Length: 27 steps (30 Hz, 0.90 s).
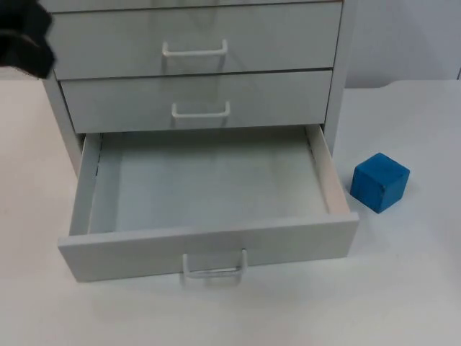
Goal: Open the drawer with the left hand, place the block into the drawer with the right hand, then close the drawer with the left hand.
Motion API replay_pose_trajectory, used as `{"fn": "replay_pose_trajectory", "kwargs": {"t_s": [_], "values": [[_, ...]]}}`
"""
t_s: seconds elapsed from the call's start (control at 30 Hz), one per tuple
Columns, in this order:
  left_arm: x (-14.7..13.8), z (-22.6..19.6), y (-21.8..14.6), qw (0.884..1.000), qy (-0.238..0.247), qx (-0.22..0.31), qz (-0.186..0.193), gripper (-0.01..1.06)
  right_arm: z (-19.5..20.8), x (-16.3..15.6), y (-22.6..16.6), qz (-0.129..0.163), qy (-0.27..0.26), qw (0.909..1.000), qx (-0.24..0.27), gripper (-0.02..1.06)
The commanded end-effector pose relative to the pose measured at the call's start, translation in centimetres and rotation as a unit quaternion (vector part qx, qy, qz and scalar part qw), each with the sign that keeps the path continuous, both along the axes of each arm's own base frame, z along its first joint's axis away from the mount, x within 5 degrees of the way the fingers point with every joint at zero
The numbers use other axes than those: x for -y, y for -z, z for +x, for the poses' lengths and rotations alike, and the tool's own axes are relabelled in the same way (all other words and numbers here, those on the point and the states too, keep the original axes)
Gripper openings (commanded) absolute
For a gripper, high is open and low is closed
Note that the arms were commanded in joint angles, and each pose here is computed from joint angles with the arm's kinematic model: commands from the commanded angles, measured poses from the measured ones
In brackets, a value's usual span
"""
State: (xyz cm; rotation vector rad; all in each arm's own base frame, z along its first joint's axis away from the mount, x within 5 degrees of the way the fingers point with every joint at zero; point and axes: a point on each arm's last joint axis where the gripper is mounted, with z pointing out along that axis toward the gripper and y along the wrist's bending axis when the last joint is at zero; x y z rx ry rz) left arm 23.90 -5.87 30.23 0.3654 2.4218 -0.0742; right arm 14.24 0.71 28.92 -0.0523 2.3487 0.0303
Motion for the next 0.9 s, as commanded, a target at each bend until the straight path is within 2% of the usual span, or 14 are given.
{"fn": "replay_pose_trajectory", "kwargs": {"t_s": [0.0,0.13,0.27,0.57,0.63,0.67,0.7,0.77,0.87], "values": [[-1.4,-0.7,0.1,0.999,-0.035,-0.005,-0.021,0.66,-0.1,0.1,0.0,-0.003,0.001,1.0,-0.001,1.05],[-3.6,-2.3,1.4,0.996,-0.086,-0.002,-0.035,0.66,-0.1,0.1,0.0,-0.003,0.001,1.0,-0.001,1.05],[-4.4,-3.4,1.9,0.993,-0.111,-0.007,-0.05,0.66,-0.1,0.1,0.0,-0.003,0.001,1.0,-0.001,1.05],[-4.5,-4.2,1.5,0.993,-0.109,0.006,-0.049,0.67,-0.1,0.1,0.0,-0.003,0.001,1.0,-0.001,1.05],[-4.5,-4.2,1.4,0.993,-0.109,0.011,-0.05,0.75,-0.1,0.1,0.0,-0.003,0.001,1.0,-0.001,1.05],[-4.5,-4.2,1.4,0.993,-0.109,0.011,-0.05,0.75,-0.1,0.1,0.0,-0.003,0.001,1.0,-0.001,1.05],[-4.5,-4.2,1.3,0.993,-0.11,0.012,-0.05,0.86,-0.1,0.1,0.0,-0.003,0.001,1.0,-0.001,1.05],[-4.5,-4.2,1.3,0.993,-0.11,0.013,-0.051,1.01,-0.1,0.1,0.0,-0.001,0.001,1.0,-0.001,1.05],[-4.5,-4.3,1.3,0.993,-0.11,0.012,-0.051,1.05,-0.1,0.1,0.0,-0.001,0.001,1.0,-0.001,1.05]]}}
